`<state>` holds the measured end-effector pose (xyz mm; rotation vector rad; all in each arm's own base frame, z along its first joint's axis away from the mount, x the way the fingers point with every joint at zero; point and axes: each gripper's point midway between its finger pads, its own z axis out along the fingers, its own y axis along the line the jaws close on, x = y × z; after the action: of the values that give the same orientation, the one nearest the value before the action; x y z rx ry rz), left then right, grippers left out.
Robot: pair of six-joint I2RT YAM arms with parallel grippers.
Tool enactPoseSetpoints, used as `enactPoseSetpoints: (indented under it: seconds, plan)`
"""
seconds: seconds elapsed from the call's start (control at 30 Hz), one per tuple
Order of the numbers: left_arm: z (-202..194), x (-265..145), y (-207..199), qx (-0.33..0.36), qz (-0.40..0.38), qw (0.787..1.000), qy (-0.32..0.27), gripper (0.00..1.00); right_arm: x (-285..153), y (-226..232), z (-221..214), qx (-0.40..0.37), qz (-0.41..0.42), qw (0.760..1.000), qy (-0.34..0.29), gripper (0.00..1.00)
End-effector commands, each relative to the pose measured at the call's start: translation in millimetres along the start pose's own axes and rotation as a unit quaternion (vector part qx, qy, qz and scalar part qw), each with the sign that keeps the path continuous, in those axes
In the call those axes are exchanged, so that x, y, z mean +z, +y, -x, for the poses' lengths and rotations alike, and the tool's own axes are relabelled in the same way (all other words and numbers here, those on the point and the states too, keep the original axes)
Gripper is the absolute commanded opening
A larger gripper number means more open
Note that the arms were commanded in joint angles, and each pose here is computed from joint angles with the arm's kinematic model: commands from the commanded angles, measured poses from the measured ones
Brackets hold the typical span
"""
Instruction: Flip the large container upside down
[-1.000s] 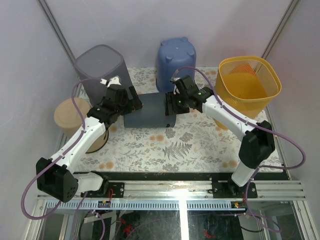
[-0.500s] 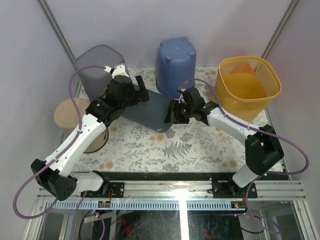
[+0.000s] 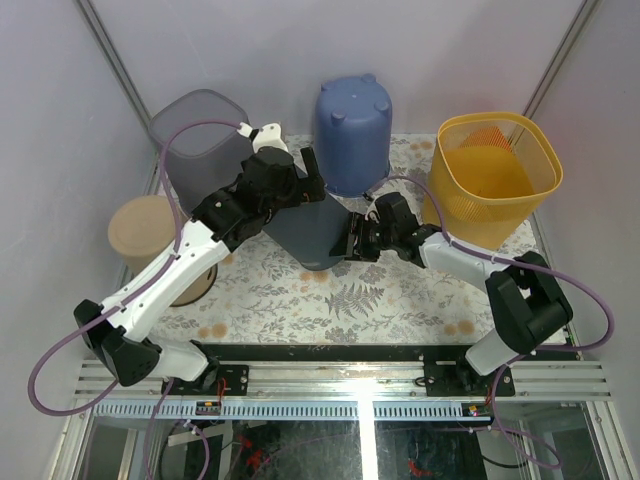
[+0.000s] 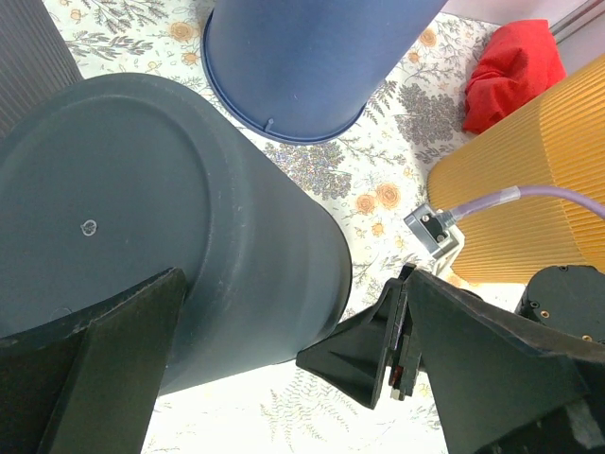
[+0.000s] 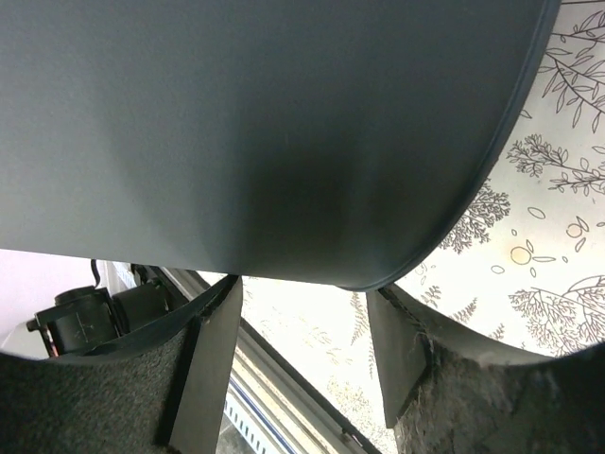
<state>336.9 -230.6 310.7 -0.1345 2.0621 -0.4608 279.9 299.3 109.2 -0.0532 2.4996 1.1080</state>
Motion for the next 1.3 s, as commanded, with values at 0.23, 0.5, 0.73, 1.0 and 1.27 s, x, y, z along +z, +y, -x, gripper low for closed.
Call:
enactPoseSetpoints:
  seconds: [0.23,0.5,0.73,1.0,1.27]
  plan:
    - [-20,-3,-22,0.013,-0.023,0.999,0.044,1.00,9,50,36,-0.003,0.141,0.988,-0.059,0.62]
    - [-18,-1,-27,0.017,-0.026,0.999,0.044,1.00,24,30,29,0.014,0.107,0.994,-0.029,0.62]
    - [-14,2,-30,0.022,-0.024,0.999,0.042,1.00,30,23,28,0.015,0.099,0.995,-0.021,0.62]
    - [16,-26,-24,0.025,-0.014,1.000,0.006,1.00,42,17,39,-0.001,0.077,0.997,-0.019,0.62]
    - [36,-66,-6,0.011,-0.007,0.999,-0.031,1.00,79,23,77,-0.020,0.066,0.997,-0.016,0.63]
